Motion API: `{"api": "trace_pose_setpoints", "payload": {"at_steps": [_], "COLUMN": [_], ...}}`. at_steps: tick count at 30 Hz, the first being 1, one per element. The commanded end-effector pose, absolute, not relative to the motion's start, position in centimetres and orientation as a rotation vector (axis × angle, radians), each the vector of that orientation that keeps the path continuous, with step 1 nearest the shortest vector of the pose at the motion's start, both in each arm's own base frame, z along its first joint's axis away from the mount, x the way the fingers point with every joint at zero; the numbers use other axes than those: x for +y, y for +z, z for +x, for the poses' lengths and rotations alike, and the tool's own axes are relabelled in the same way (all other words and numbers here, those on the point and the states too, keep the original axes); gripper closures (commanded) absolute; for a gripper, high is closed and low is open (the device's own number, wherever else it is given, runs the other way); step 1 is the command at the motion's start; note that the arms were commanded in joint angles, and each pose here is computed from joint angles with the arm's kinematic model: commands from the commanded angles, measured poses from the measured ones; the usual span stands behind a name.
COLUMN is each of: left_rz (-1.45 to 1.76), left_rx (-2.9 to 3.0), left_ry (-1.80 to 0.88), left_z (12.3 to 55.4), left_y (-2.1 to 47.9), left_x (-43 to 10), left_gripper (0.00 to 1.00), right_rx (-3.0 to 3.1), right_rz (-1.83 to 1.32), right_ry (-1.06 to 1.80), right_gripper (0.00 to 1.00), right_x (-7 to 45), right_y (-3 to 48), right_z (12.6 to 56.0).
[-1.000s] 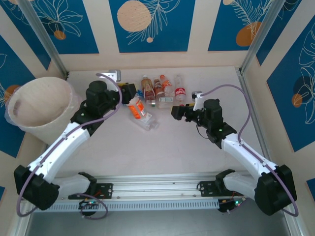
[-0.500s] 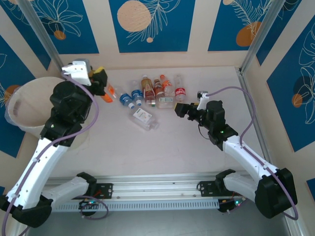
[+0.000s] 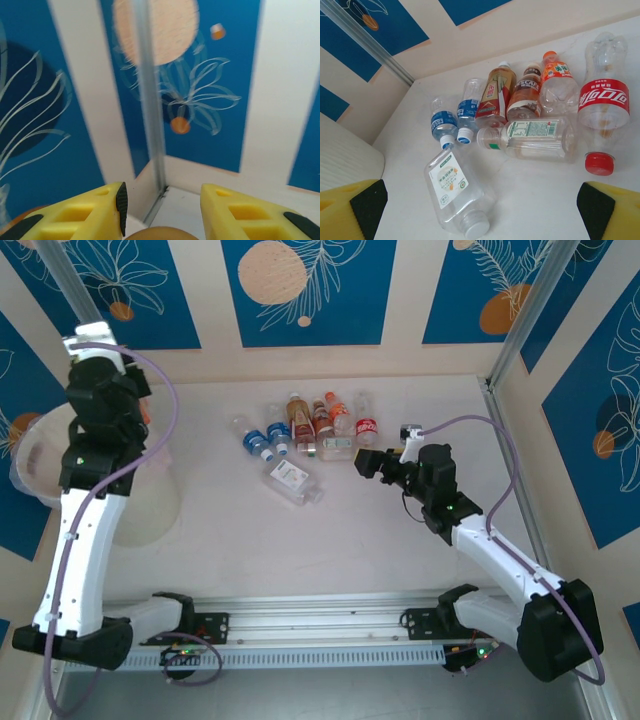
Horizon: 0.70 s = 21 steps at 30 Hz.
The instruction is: Put the plastic bottles in the bin
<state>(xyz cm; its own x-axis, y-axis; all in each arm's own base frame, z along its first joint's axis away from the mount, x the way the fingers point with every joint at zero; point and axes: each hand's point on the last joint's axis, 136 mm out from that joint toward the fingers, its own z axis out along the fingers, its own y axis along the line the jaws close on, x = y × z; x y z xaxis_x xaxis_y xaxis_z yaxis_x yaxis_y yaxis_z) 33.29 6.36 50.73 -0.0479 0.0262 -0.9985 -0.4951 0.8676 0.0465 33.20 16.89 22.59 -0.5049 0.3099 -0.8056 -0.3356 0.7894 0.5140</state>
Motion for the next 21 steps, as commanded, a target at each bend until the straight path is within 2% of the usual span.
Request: {"api": "trace_pose_setpoints", "payload": {"at_steps": [1, 8, 19, 21], "left_rz": [-0.514, -0.797, -0.986, -1.011], "left_rx": [1.604, 1.766, 1.910, 1.928], "left_ry": [0.470, 0.618, 0.948, 1.038], "left_z": [31.6, 29.2, 27.9, 27.3], "left_y": [49.8, 43.2, 37.1, 35.8], "left_x": [9.7, 17.0, 23.5, 24.3], "left_gripper": [1.00, 1.00, 1.00, 0.90], "right_rx": [1.920, 1.944, 1.994, 2.002], "right_rz": [-0.017, -0.048, -0.129, -0.138], "right_ry": [0.780, 0.776, 0.844, 0.856], "right_gripper": [0.00, 0.01, 0.00, 0.00], "right_x": [16.8, 17.4, 19.5, 19.8], "right_y": [24.0, 23.7, 23.7, 23.8], "right_z": [33.7, 34.4, 35.4, 35.5]}}
